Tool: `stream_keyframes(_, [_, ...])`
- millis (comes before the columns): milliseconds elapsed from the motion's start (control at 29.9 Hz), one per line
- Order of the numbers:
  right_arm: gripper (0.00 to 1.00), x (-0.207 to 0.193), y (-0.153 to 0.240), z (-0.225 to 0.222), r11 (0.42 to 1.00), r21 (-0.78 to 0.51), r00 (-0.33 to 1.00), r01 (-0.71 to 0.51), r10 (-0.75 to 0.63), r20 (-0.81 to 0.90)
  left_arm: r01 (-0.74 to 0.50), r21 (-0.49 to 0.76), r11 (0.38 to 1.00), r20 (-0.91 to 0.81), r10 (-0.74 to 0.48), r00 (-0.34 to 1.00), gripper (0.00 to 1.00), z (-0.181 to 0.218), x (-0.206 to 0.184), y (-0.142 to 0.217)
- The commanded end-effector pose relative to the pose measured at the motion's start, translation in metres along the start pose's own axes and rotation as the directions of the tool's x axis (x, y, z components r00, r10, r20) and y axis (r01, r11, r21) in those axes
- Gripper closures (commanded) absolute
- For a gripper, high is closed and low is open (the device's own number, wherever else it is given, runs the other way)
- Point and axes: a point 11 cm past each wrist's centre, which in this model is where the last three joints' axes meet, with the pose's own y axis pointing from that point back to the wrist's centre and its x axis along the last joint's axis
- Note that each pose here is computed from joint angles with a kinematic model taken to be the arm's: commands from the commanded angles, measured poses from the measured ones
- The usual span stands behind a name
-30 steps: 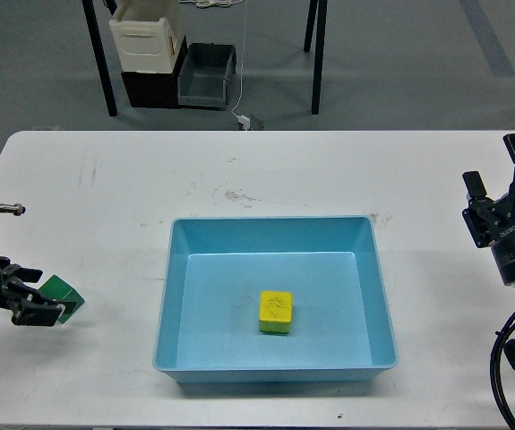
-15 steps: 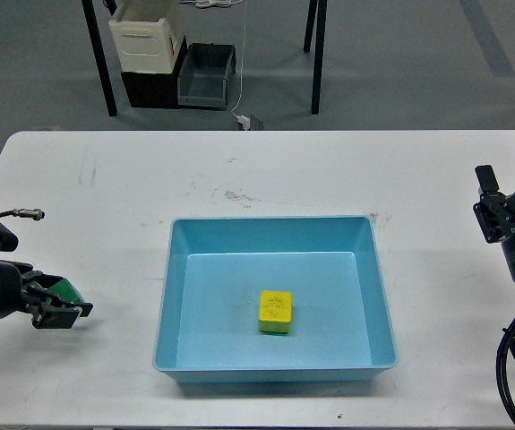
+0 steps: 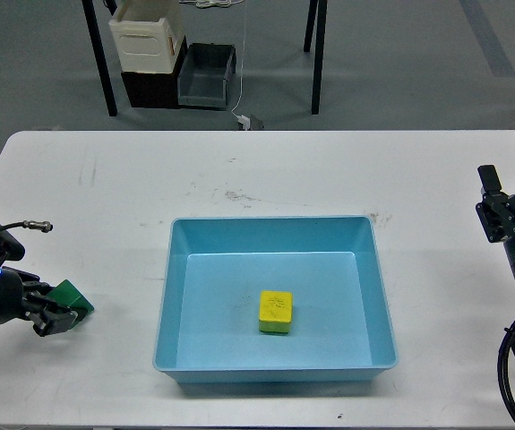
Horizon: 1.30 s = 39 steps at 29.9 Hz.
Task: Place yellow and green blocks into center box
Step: 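Lower the left gripper onto the green cube and close it, then lift the green cube and carry it into the blue tray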
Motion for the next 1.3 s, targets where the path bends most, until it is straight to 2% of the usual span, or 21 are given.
stream_keyframes(0, [0.02,0.001,0.000,-0.001,1.000,0.002,1.000,-0.001,0.001,-0.001,-0.044,0.018,0.999,0.022,0.043,0.999,0.73,-0.006,0.019,0.009])
stream_keyframes(234, [0.00,-0.001,-0.001,0.001,1.000,-0.003,1.000,0.007,-0.007,0.002,-0.207,0.029,0.978,0.097,0.204,0.974,0.72,-0.006,0.095,0.052])
stream_keyframes(434, [0.00,0.001,-0.001,0.001,1.000,-0.002,1.000,0.000,0.000,-0.001,-0.300,-0.103,0.948,0.257,0.316,0.913,0.72,0.051,0.150,0.070])
stream_keyframes(602, [0.00,0.003,0.002,0.003,1.000,-0.010,1.000,-0.008,0.008,-0.004,-0.316,-0.250,0.915,0.347,0.390,0.853,0.72,0.107,0.184,0.060])
stream_keyframes(835, [0.00,0.003,0.006,0.005,1.000,-0.020,1.000,-0.010,0.010,-0.003,-0.128,-0.334,0.934,0.562,0.306,0.768,0.71,0.175,0.210,0.024])
stream_keyframes(969, [0.00,0.004,0.006,0.005,1.000,-0.019,1.000,-0.012,0.012,-0.004,-0.076,-0.344,0.936,0.613,0.285,0.737,0.70,0.198,0.224,0.000])
stream_keyframes(1136, [0.00,0.005,0.005,0.004,1.000,-0.016,1.000,-0.016,0.016,-0.005,0.019,-0.254,0.967,0.698,0.169,0.695,0.69,0.196,0.213,-0.042])
stream_keyframes(1270, [0.00,0.005,0.005,0.004,1.000,-0.017,1.000,-0.015,0.015,-0.005,0.067,-0.210,0.975,0.693,0.100,0.714,0.68,0.185,0.202,-0.064])
